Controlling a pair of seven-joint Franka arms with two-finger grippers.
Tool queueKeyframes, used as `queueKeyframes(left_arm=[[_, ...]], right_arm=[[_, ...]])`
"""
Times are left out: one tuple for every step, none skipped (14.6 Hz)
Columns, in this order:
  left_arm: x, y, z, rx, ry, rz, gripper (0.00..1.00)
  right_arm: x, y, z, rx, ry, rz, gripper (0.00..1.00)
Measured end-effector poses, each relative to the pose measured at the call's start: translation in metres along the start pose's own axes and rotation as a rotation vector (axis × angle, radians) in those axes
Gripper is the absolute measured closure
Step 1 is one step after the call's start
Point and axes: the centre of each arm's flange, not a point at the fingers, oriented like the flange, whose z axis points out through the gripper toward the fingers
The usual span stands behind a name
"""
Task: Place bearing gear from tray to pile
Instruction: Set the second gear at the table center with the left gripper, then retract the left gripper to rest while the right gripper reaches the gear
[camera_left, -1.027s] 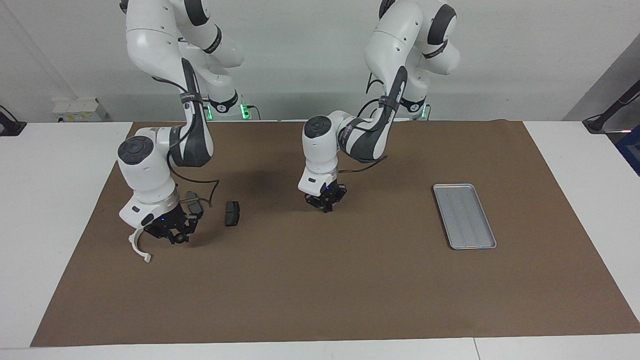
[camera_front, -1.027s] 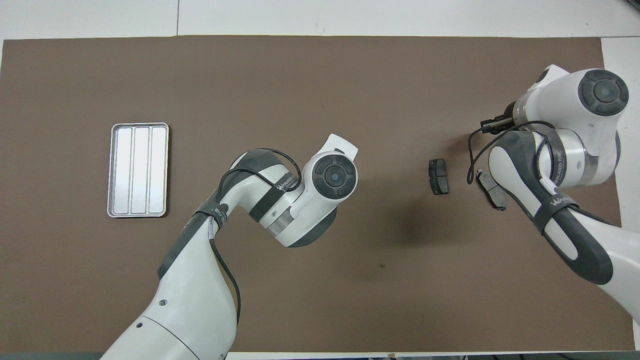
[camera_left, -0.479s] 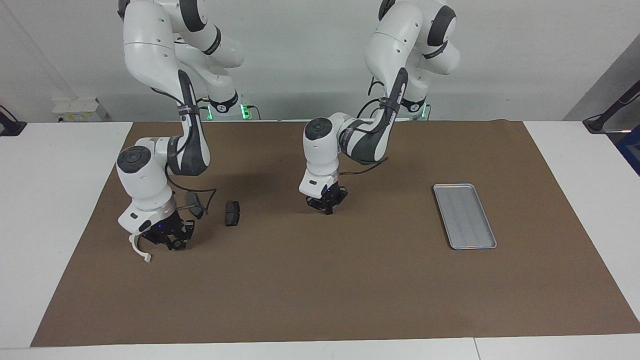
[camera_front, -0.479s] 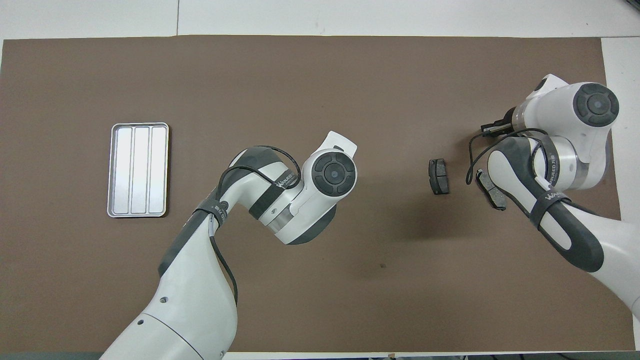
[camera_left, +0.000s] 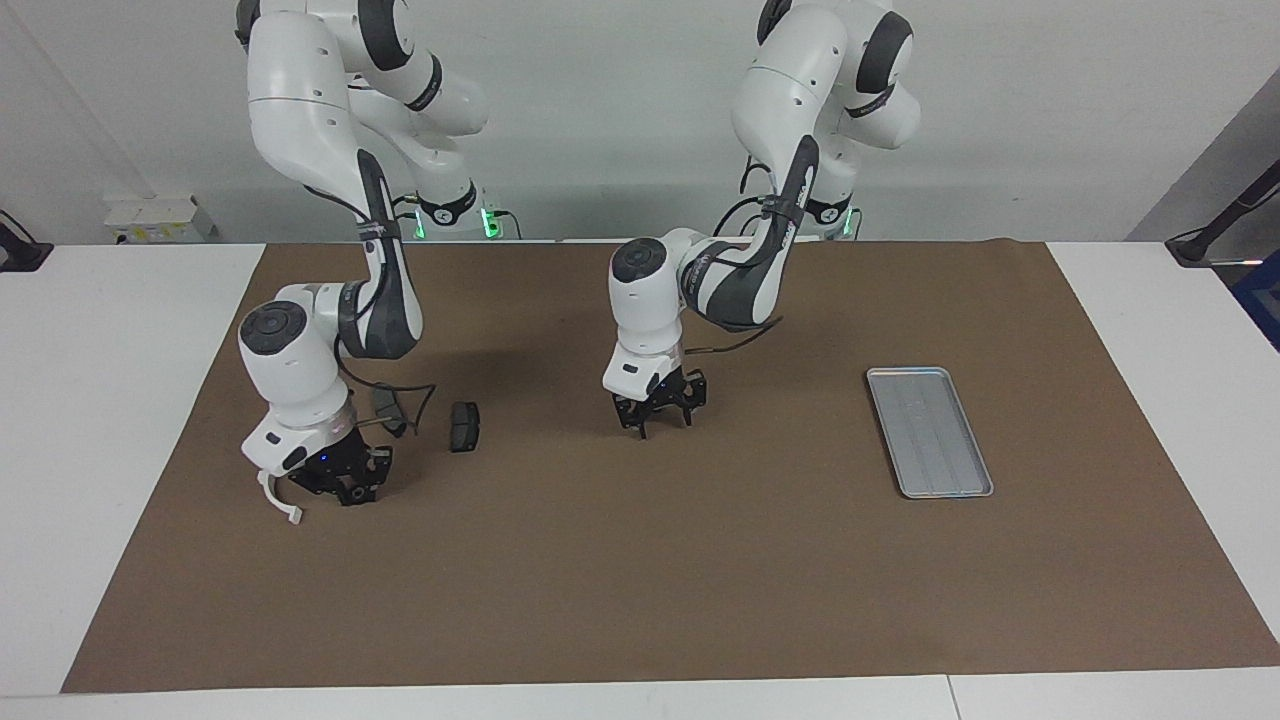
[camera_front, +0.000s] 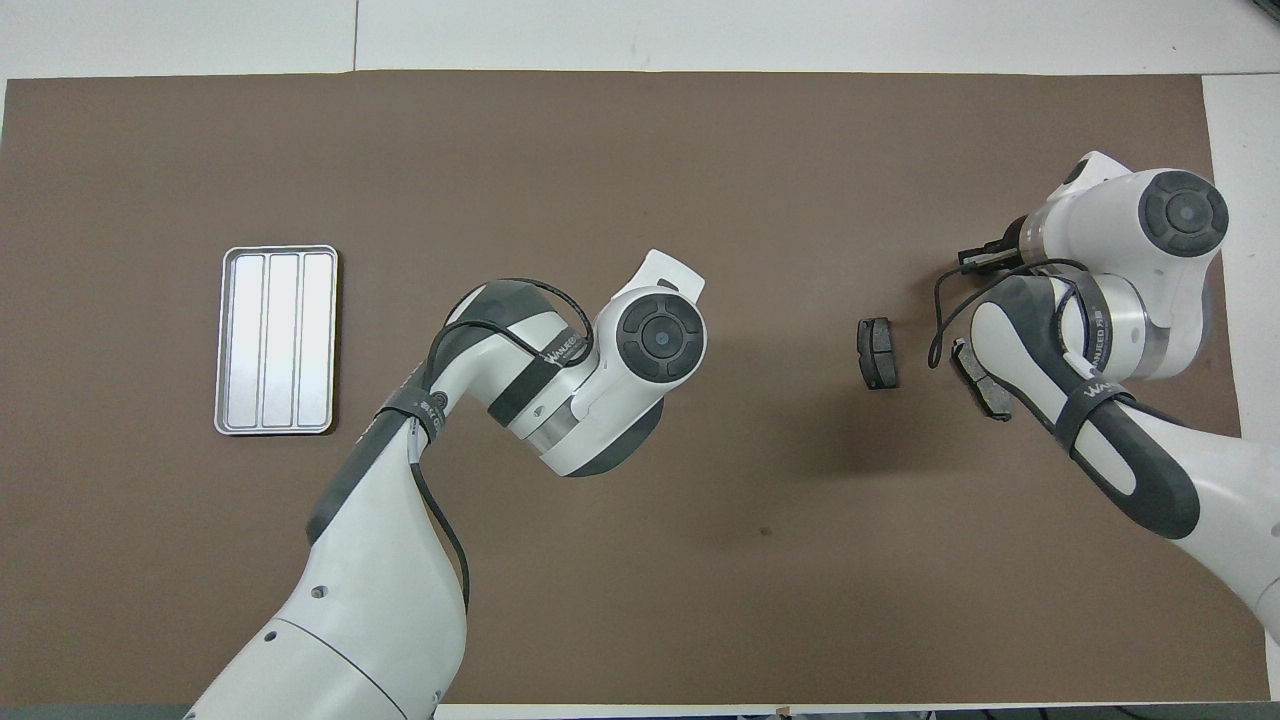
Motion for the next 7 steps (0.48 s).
queueKeyframes(left_arm=[[0.015,-0.007,-0.006,0.004,0.002,-0.011,0.0],[0.032,-0.015,-0.014,0.009,0.005,-0.019,0.0],[0.048,-0.025,-0.021,0.018,0.004,-0.025,0.0],[0.064,-0.036,-0.028,0.026,0.001,-0.03,0.0],[0.079,-0.047,-0.036,0.027,-0.002,-0.033,0.0],[0.094,-0.059,-0.045,0.018,-0.009,-0.029,0.0],[0.108,-0.073,-0.059,0.0,-0.018,-0.017,0.0]], right_arm=[[0.0,0.0,0.0,0.0,0.0,0.0,0.59],[0.0,-0.001,0.0,0.001,0.001,-0.001,0.5],[0.002,-0.003,-0.002,0.002,0.005,-0.004,0.37],[0.005,-0.006,-0.005,0.003,0.011,-0.01,0.28],[0.008,-0.012,-0.011,0.004,0.013,-0.019,0.18],[0.011,-0.02,-0.02,0.005,0.005,-0.029,0.06],[0.016,-0.031,-0.033,0.007,-0.011,-0.027,0.0]])
